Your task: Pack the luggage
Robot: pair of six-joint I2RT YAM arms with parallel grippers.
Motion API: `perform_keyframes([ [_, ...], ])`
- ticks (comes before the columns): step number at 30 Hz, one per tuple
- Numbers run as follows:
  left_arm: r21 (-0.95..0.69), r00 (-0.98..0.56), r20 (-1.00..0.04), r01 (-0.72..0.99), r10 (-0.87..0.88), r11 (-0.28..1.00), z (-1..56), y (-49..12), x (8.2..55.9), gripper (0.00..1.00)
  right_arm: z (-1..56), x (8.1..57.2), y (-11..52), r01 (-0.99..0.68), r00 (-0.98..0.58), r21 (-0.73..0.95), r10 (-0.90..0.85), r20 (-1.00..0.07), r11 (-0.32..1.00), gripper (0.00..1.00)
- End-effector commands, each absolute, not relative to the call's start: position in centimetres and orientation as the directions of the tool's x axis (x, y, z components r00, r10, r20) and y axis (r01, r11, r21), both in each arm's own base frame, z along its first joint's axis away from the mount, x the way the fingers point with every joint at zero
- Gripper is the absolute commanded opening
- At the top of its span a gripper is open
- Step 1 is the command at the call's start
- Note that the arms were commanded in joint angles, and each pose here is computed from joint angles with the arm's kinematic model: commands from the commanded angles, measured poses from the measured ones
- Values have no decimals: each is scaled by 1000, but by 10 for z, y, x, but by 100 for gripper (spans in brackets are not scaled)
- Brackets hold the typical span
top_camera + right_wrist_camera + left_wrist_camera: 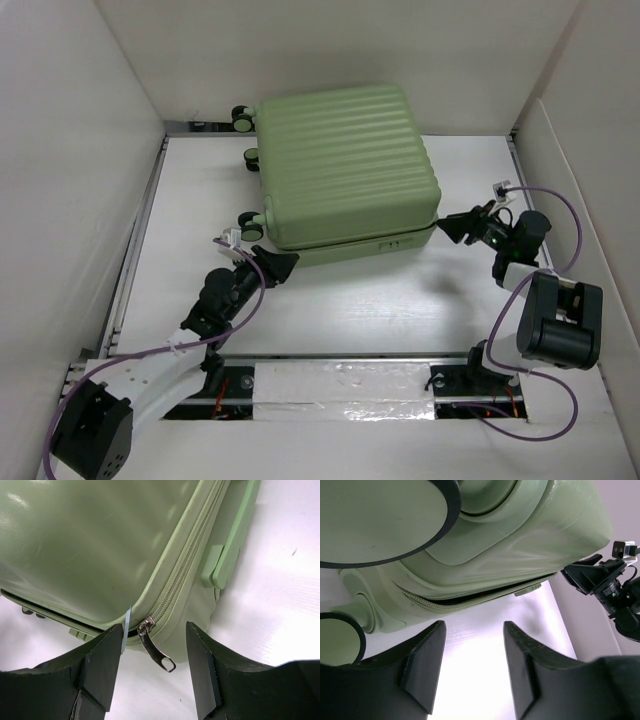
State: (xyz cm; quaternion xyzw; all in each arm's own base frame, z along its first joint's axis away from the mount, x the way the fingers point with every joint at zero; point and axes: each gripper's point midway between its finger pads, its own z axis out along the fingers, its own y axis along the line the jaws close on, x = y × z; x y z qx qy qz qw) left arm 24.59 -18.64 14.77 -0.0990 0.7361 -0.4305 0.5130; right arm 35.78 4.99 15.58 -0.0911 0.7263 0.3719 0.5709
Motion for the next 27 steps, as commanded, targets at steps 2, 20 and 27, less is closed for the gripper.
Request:
perform_keyframes([
  [2,-743,-408,-670,350,-621,571,181,-190,249,60,154,363,49,-542,-337,422,272,-901,726,59],
  [20,-837,-149,-544,31,-826,546,227,-115,287,87,143,361,68,-521,-407,454,257,-877,723,40],
  [27,-836,-79,-546,-8,-834,548,241,-96,303,90,154,357,67,-501,-402,465,280,-872,729,49],
])
